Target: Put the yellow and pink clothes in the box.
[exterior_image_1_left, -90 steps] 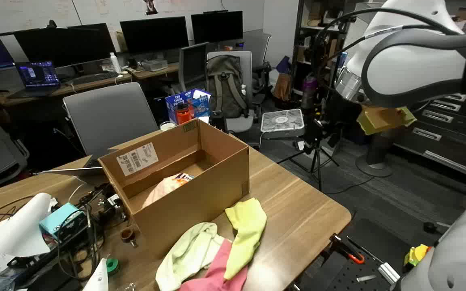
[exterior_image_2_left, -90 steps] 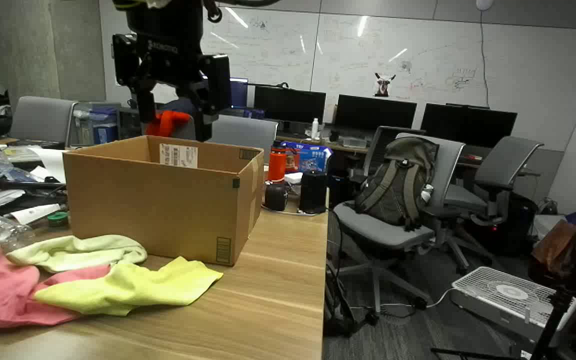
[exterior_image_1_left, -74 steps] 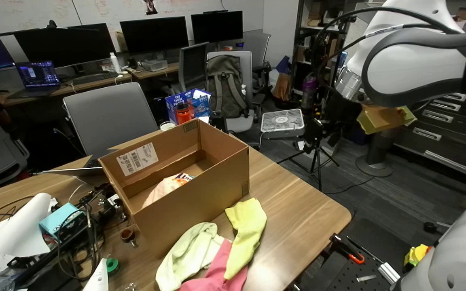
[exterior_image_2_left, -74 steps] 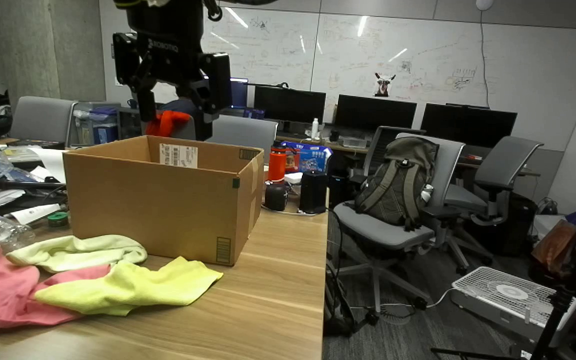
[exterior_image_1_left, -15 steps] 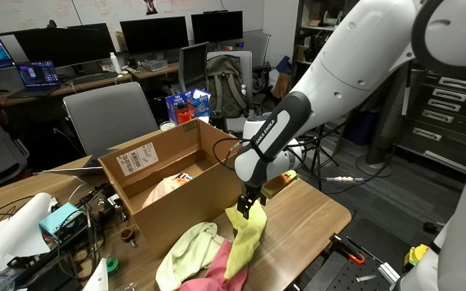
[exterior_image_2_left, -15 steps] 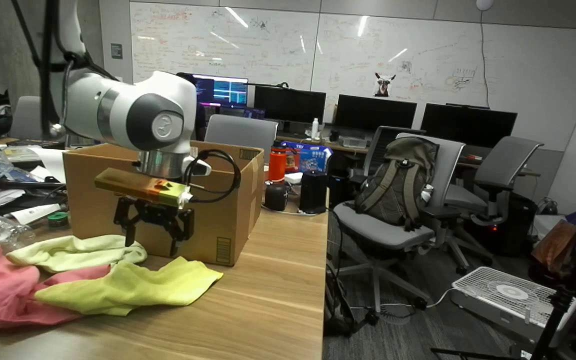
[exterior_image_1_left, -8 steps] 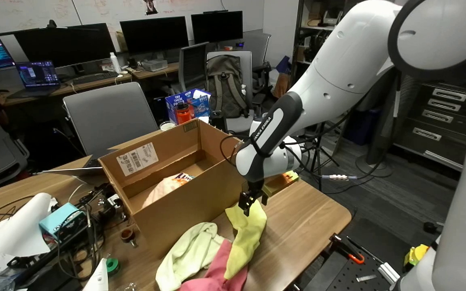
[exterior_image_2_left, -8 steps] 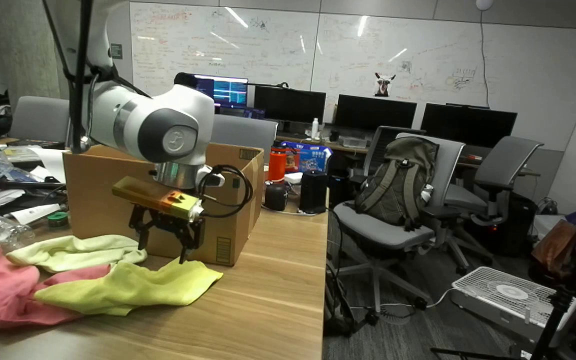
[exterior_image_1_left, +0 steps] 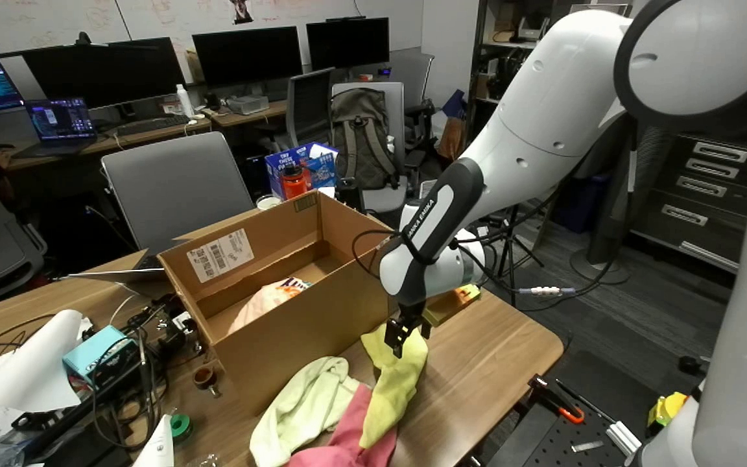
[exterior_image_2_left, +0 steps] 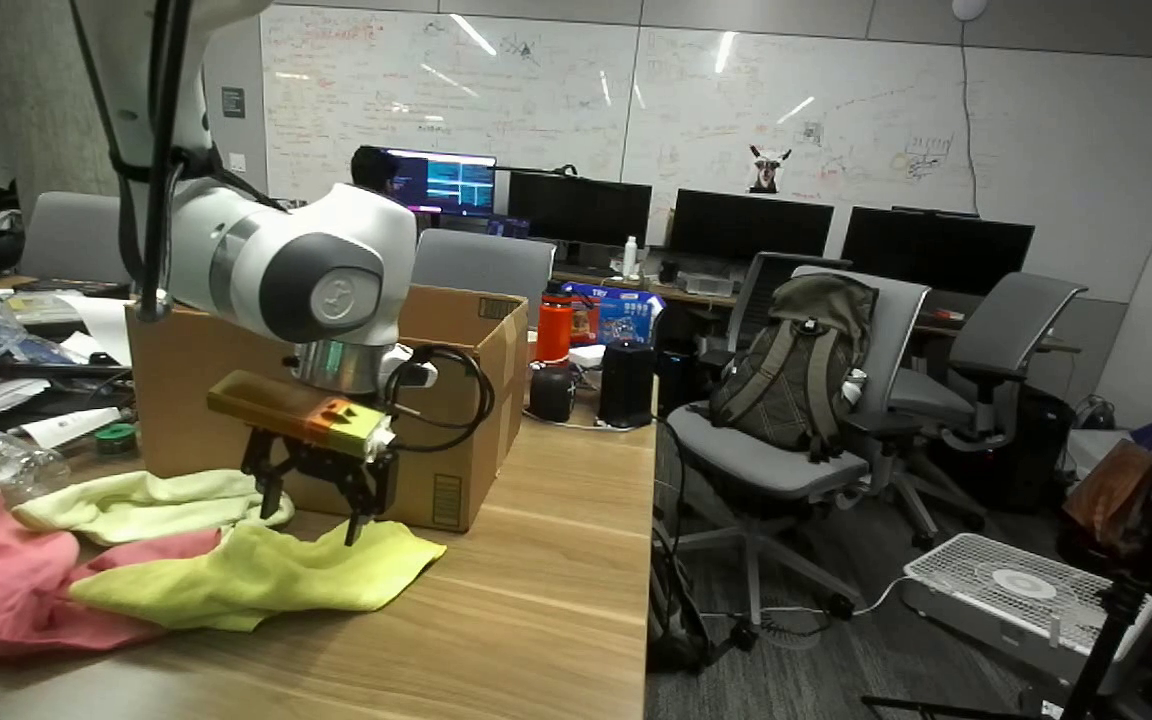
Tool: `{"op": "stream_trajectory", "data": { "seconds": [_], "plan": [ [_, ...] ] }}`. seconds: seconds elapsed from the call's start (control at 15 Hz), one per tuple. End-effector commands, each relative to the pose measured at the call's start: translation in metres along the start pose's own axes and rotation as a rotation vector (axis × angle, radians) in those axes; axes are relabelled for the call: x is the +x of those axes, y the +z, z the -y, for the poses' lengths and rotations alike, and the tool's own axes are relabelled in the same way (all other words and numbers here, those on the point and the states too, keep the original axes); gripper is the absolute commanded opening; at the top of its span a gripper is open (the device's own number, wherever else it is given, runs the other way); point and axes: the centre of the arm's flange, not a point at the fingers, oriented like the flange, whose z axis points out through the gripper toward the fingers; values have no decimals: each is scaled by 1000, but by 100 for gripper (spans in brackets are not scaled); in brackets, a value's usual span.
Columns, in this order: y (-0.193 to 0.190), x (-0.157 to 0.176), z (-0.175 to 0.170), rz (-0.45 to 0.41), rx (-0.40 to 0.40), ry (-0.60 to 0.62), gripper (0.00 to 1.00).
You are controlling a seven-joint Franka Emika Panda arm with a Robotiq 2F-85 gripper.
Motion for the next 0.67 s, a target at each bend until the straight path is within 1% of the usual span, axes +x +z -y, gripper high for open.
{"op": "stream_trajectory", "data": {
  "seconds": [0.0, 0.33, 0.6],
  "plan": [
    [14, -16, 12, 7, -11, -54, 100],
    [28, -34, 28, 76, -34, -167, 100],
    [32, -36, 36, 93, -47, -227, 100]
  ]
}}
